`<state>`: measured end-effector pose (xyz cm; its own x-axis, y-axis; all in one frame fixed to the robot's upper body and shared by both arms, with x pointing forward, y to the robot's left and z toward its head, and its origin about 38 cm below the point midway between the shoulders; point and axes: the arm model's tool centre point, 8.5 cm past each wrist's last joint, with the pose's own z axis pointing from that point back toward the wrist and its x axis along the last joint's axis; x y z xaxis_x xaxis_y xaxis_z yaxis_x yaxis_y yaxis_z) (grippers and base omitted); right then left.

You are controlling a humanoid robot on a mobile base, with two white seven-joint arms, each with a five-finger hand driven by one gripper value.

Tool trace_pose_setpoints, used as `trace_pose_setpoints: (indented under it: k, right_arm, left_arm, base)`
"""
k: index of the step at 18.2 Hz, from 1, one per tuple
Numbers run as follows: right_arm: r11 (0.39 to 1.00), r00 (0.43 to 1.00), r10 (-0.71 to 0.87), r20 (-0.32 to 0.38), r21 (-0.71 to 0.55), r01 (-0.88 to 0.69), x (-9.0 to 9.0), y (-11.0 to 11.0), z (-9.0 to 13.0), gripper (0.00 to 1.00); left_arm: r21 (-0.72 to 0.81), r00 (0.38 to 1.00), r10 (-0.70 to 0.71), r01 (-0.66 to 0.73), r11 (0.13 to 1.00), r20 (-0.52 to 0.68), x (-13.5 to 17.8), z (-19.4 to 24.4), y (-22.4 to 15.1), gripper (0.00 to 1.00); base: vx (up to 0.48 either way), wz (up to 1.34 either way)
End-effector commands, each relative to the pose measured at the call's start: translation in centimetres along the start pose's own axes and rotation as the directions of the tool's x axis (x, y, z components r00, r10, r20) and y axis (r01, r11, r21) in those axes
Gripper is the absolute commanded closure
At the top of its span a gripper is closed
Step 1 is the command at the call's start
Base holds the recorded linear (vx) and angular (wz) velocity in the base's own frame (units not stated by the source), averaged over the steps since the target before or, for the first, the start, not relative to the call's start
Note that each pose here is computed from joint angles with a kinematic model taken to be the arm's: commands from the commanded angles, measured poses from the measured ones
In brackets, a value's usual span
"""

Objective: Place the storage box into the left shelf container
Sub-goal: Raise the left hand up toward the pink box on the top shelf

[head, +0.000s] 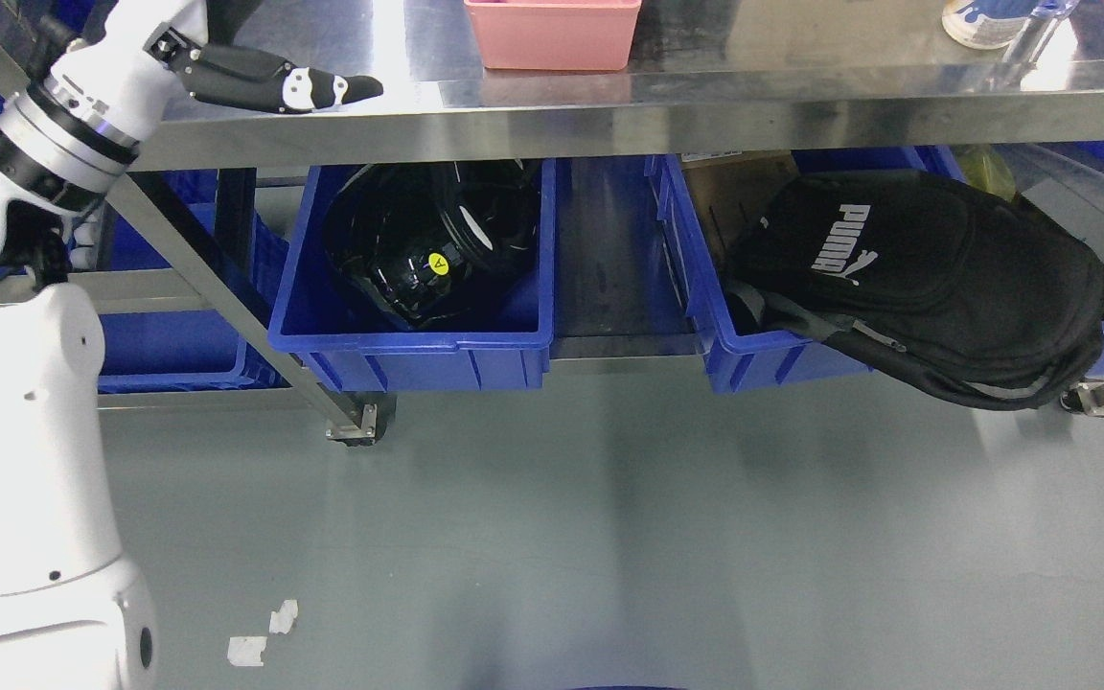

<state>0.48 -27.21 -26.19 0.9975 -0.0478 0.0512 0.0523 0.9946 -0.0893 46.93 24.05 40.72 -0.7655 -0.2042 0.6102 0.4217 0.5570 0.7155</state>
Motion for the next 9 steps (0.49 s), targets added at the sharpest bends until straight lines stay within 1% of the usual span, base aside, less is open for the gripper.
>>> trace_pose_setpoints:
  k: [1, 3, 6, 8, 9]
  right_arm:
    - [1.0, 0.999, -0.02, 0.027, -0.018, 0.021, 1.0, -1.1, 0.0, 0.0]
    - [1.0, 0.999, -0.02, 0.026, -0.017, 0.021, 1.0, -1.1, 0.0, 0.0]
    - [1.0, 1.0, -0.02, 0.024, -0.019, 0.021, 0.9, -1.1, 0.0, 0.0]
    - [1.0, 1.0, -0.02, 0.024, -0.017, 0.021, 0.9, -1.1, 0.0, 0.0]
    - [1.0, 0.999, -0.02, 0.025, -0.019, 0.021, 0.9, -1.1, 0.0, 0.0]
  left_arm:
    - [-0.351, 0.923, -0.276, 0.173, 0.92, -0.267, -2.4, -3.9, 1.3, 0.0]
    - [-0.427, 0.907, -0.303, 0.16, 0.89, -0.292, -3.2, -5.9, 0.7, 0.0]
    - [-0.462, 0.914, -0.254, 0.084, 0.883, -0.318, -4.3, -8.9, -1.3, 0.03]
    - [-0.481, 0.898, -0.224, 0.016, 0.877, -0.378, -5.1, -10.3, -1.8, 0.04]
    - [-0.501, 0.901, -0.214, -0.005, 0.866, -0.378, -5.2, -10.9, -2.4, 0.06]
  base:
    - [0.0, 0.0]
    - [0.0, 0.0]
    - [0.0, 0.0]
    - [0.0, 0.0]
    - [0.0, 0.0]
